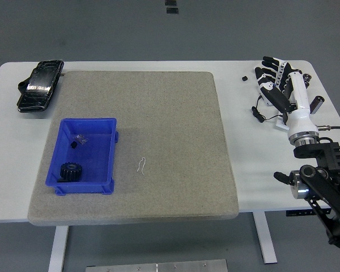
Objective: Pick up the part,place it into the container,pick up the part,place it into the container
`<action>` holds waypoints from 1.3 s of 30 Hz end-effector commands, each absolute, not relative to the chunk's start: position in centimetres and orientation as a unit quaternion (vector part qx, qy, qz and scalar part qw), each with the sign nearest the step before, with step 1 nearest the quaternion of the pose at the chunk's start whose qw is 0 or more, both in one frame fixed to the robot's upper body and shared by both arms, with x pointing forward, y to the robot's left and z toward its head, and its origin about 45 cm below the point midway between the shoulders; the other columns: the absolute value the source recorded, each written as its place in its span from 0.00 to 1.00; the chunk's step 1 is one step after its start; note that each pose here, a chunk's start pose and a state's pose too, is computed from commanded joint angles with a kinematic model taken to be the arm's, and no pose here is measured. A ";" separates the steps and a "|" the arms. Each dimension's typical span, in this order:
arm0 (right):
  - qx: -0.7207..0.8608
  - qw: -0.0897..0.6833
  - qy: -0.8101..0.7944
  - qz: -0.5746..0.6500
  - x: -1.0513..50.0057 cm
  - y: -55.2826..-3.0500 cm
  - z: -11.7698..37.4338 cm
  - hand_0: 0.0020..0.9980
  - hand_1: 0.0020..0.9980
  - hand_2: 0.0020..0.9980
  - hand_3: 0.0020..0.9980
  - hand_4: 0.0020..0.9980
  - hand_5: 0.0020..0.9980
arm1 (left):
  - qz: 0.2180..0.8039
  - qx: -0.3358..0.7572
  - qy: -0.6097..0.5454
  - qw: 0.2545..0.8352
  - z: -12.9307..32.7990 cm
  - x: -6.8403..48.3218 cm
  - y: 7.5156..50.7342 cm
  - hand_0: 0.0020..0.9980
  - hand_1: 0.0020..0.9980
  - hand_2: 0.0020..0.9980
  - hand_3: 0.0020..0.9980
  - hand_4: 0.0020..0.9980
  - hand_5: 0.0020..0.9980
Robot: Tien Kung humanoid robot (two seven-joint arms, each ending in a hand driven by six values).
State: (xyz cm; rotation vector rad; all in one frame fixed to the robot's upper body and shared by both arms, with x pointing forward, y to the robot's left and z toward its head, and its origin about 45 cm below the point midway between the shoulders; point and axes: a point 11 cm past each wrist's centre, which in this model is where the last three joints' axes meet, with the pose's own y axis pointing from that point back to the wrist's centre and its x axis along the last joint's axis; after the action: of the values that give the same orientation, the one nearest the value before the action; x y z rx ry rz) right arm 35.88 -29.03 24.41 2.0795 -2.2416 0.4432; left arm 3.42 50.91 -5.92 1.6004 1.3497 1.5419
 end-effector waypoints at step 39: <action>0.664 -0.040 -0.744 0.058 36.0 -32.6 24.3 0.71 0.72 0.75 0.71 0.79 0.47 | 0.583 0.573 0.508 0.271 -6.4 4.2 49.9 0.75 0.72 0.72 0.63 0.68 0.39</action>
State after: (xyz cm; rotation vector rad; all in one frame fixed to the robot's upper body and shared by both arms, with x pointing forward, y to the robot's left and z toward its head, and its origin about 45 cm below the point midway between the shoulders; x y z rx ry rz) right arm 36.01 -32.62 24.35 2.1412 -2.3994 0.1868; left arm 4.22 49.92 -6.38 1.5425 1.3685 1.5705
